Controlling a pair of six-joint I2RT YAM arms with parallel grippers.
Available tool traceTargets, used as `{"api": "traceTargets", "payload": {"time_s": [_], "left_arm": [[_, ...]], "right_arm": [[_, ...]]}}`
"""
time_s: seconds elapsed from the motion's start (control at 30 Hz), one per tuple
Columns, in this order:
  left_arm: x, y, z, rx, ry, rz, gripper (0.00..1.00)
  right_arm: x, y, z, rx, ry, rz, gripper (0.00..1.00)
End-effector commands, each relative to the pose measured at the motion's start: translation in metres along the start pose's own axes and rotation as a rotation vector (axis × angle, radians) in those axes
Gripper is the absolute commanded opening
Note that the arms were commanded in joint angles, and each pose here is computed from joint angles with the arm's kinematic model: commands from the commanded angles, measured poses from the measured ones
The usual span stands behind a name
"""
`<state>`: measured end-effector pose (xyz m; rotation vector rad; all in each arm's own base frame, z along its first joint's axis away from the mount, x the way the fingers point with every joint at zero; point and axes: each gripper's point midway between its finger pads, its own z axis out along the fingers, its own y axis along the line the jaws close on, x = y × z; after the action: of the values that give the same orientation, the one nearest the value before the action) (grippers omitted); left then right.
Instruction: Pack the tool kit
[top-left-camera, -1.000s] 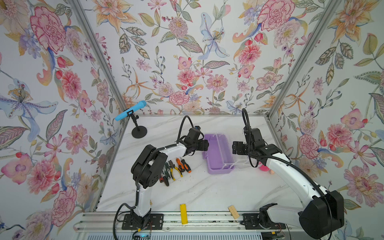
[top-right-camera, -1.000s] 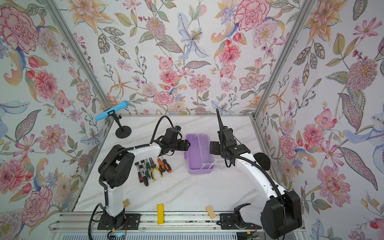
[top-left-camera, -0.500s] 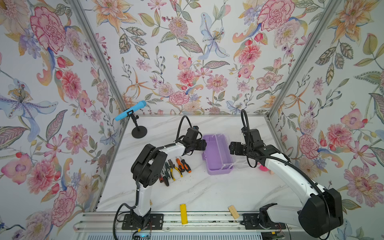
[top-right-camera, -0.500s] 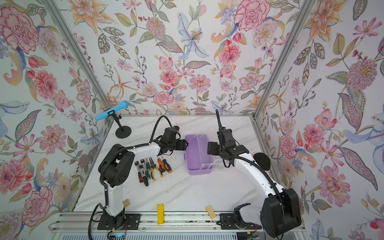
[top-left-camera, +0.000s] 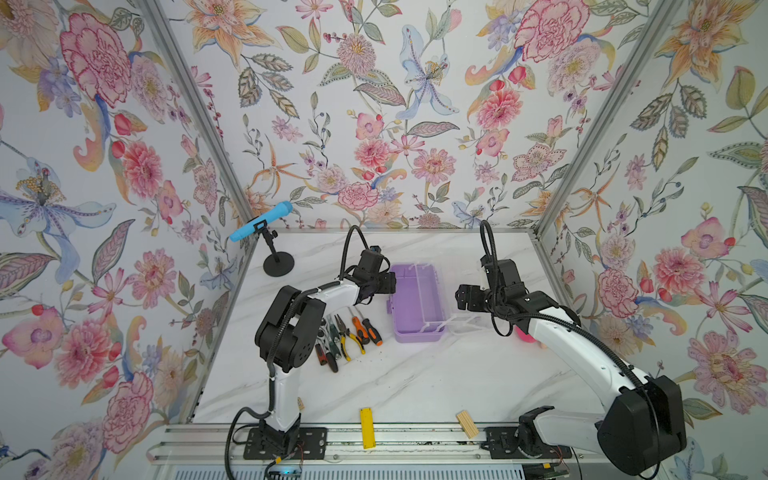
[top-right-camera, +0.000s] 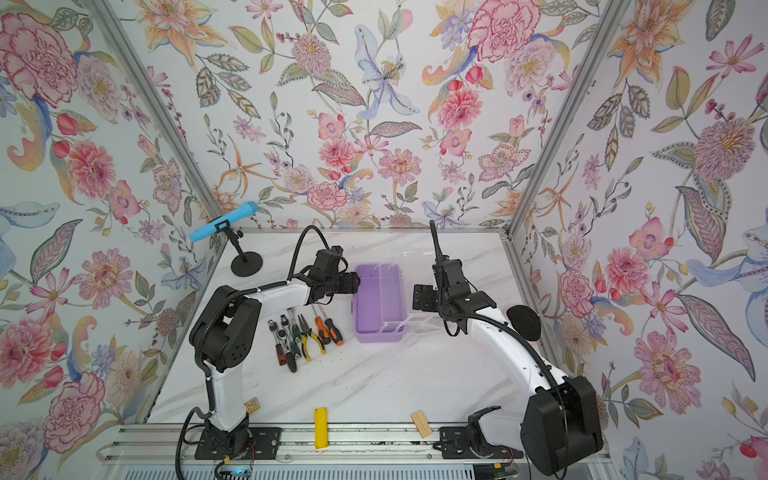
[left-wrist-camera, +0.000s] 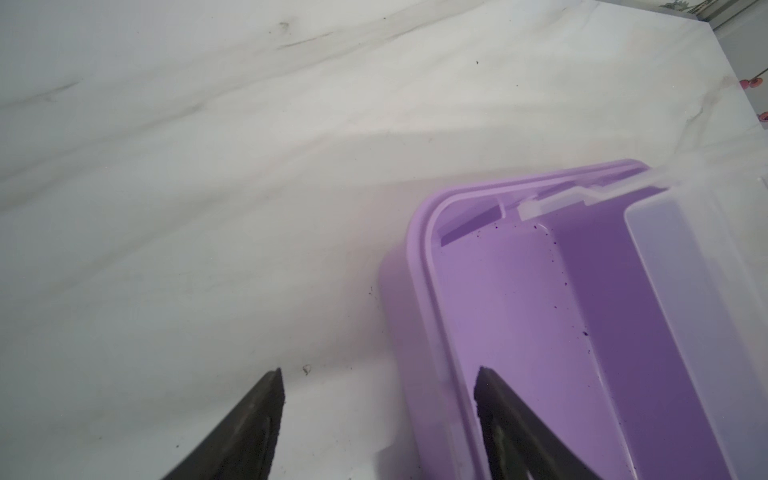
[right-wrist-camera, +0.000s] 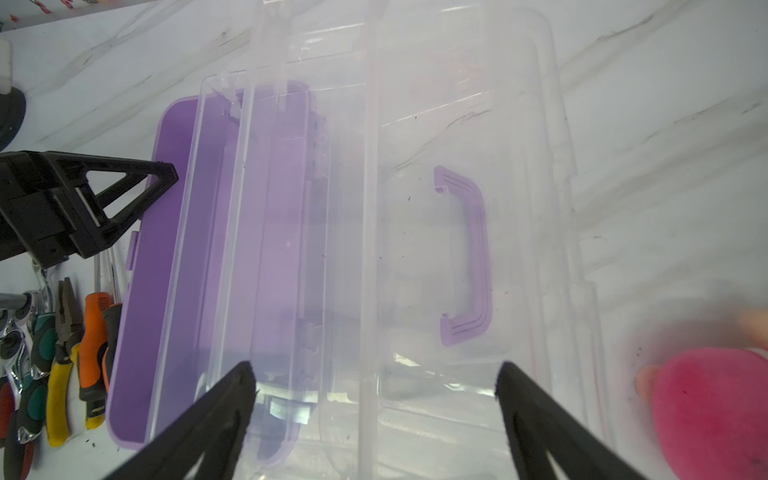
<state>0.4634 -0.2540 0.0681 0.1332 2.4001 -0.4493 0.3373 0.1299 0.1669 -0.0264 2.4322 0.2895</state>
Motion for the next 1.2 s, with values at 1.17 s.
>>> {"api": "traceTargets", "payload": {"time_s": [1.17], "left_arm": [[0.122, 0.128, -0.208, -0.392, -0.199, -0.371, 0.81]], "right_arm": [[-0.037, 0.119, -0.008, -0.326, -0.083, -0.111, 0.76]]}}
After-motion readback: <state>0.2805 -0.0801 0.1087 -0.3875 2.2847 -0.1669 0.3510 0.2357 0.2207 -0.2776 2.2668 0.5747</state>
